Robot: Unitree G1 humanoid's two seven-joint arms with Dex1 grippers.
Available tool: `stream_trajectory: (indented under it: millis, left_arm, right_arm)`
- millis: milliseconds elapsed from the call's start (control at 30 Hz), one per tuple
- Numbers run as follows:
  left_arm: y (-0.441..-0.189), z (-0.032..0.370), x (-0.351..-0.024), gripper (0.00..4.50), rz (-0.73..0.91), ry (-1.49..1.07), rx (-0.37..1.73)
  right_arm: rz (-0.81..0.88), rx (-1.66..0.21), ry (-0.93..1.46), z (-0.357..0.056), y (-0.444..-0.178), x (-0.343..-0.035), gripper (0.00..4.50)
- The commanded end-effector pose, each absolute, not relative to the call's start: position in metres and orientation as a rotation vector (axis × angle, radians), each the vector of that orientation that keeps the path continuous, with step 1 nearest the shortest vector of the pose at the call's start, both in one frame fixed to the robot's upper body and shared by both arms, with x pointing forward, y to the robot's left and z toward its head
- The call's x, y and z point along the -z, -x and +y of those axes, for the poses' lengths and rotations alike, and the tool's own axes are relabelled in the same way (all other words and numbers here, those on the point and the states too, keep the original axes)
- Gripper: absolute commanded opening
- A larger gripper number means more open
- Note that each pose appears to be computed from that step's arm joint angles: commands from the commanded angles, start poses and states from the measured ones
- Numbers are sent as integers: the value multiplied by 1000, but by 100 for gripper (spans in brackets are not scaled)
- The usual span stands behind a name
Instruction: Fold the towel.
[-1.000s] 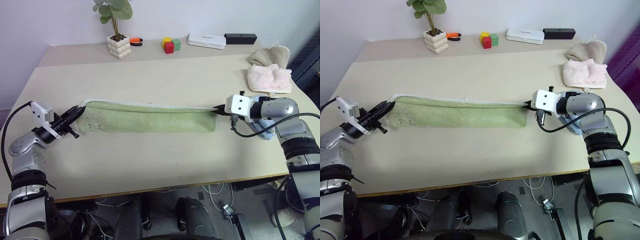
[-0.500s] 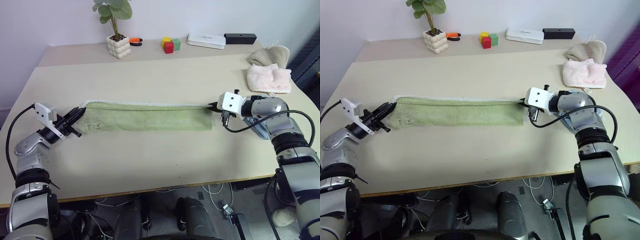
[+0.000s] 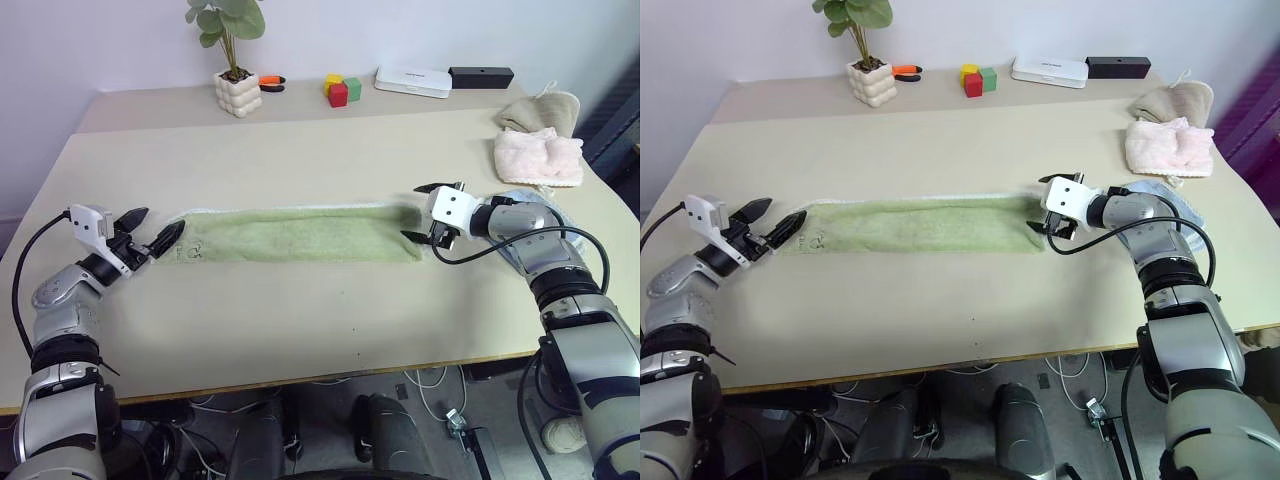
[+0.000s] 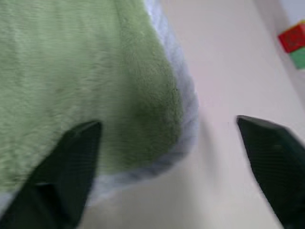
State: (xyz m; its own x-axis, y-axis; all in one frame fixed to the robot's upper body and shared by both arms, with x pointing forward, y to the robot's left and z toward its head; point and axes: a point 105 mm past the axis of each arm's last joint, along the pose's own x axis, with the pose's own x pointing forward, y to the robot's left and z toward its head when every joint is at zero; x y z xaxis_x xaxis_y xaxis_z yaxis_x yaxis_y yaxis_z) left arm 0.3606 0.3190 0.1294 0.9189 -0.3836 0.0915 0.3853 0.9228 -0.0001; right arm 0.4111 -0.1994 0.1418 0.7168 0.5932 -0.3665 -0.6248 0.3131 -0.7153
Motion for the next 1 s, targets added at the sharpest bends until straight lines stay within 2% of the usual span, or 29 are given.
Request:
stream_trajectory:
  millis: [33,167,233,267,333,367,433,467,500,533,567,700,800,900,1000]
  left_arm:
    - [-360,334,-151,450,-151,-12,346]
    - [-358,340,-157,450,-171,29,328]
    - [-358,340,-166,397,-198,70,339]
    - [-358,338,-174,356,-221,85,350]
    - [-358,336,-184,272,-253,104,359]
    - [-358,334,-190,227,-274,111,360]
    - [-358,328,-201,125,-300,105,364]
    - [-359,318,-208,71,-321,94,389]
    - [-359,311,-213,24,-334,88,407]
    - [-360,305,-217,0,-342,88,416]
    - [-363,294,-223,0,-366,111,433]
    - [-373,250,-227,0,-405,192,458]
    - [-383,224,-208,0,-371,233,441]
    - [-390,205,-191,0,-332,301,432]
    - [-398,196,-167,0,-258,293,407]
  right_arm:
    - [-29,-741,958,-204,-414,-161,441]
    - [-84,-683,865,-206,-414,-176,441]
    - [-110,-677,770,-203,-412,-185,446]
    - [-138,-669,708,-200,-410,-193,404]
    - [-169,-658,628,-196,-406,-204,364]
    - [-191,-641,617,-194,-404,-210,321]
    - [-236,-594,575,-191,-403,-225,217]
    - [-278,-560,482,-184,-403,-236,155]
    - [-298,-540,411,-179,-402,-242,114]
    - [-313,-526,346,-174,-402,-246,48]
    - [-329,-514,255,-163,-401,-248,3]
    - [-285,-532,100,-117,-396,-223,1]
    - [-242,-479,-8,-98,-401,-204,1]
    - [-170,-409,-79,-94,-406,-176,1]
    - [-76,-303,18,-104,-410,-135,1]
